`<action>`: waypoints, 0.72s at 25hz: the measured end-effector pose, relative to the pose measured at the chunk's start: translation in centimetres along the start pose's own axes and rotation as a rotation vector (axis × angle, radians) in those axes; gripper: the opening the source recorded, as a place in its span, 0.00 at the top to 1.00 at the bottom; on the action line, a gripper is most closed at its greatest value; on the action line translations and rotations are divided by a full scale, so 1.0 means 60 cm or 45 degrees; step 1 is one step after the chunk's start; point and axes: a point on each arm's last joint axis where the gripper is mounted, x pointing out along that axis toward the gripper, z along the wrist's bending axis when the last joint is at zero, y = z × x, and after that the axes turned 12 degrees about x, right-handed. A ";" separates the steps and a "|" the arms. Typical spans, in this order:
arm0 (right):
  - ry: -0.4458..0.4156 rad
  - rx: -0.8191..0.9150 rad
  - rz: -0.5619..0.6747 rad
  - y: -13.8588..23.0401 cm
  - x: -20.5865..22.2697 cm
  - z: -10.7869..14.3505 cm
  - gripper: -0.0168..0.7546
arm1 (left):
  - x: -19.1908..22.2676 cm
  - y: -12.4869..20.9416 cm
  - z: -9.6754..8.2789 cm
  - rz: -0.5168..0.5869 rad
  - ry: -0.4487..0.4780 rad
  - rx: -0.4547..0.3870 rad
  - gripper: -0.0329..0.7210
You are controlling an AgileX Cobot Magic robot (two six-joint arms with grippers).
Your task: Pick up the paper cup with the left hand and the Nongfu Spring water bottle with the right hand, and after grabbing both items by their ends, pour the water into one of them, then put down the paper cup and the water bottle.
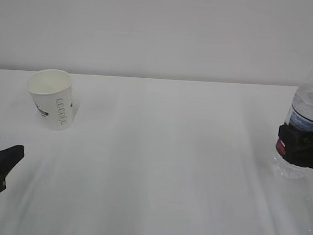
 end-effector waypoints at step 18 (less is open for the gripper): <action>0.004 -0.019 0.006 0.001 0.000 0.000 0.39 | 0.107 -0.014 0.029 -0.037 -0.085 -0.008 0.11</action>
